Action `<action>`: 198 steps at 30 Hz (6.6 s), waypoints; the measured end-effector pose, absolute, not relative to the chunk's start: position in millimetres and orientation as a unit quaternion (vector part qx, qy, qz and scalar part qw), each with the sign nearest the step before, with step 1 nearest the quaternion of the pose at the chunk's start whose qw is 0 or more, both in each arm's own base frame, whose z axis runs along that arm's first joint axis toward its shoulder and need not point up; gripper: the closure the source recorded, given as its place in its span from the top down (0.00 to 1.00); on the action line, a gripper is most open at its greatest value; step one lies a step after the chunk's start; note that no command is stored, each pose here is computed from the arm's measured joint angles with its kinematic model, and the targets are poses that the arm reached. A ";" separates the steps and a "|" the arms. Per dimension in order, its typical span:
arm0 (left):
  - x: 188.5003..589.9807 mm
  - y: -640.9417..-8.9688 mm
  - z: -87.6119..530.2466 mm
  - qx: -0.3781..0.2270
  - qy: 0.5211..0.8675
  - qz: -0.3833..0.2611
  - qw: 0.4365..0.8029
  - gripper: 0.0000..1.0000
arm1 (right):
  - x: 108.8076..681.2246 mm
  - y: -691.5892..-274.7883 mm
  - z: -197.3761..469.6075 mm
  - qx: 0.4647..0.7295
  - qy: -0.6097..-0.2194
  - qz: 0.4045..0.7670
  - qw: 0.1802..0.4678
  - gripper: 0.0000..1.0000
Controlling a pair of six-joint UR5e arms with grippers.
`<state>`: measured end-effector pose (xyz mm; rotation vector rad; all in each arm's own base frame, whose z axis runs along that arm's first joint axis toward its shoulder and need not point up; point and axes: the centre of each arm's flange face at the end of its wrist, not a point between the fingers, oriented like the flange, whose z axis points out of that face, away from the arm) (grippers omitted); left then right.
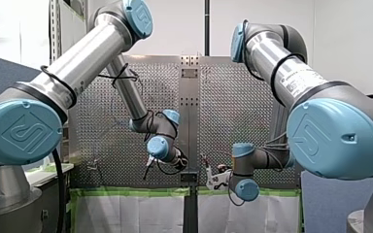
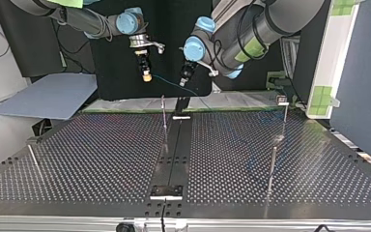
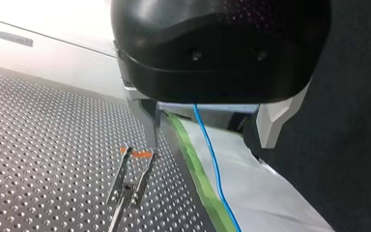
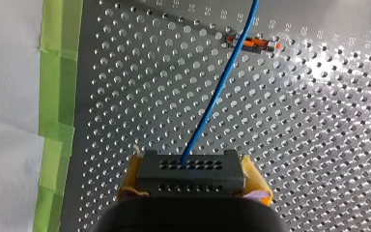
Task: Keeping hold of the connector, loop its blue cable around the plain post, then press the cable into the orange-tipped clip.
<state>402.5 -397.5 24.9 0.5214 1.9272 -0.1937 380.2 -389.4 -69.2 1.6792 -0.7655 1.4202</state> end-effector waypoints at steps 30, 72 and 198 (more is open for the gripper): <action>447.2 -410.3 27.3 0.173 0.829 -0.063 0.528 0.98 | 378.4 -400.9 -70.4 0.666 -0.303 0.549 0.405 0.00; 498.1 -392.2 110.3 0.199 0.860 0.072 0.464 0.98 | 394.7 -401.4 -70.5 0.689 -0.238 0.560 0.394 0.00; 522.5 -410.1 -32.8 0.232 0.938 0.016 0.258 0.98 | 402.9 -394.5 -77.6 0.704 -0.238 0.531 0.407 0.00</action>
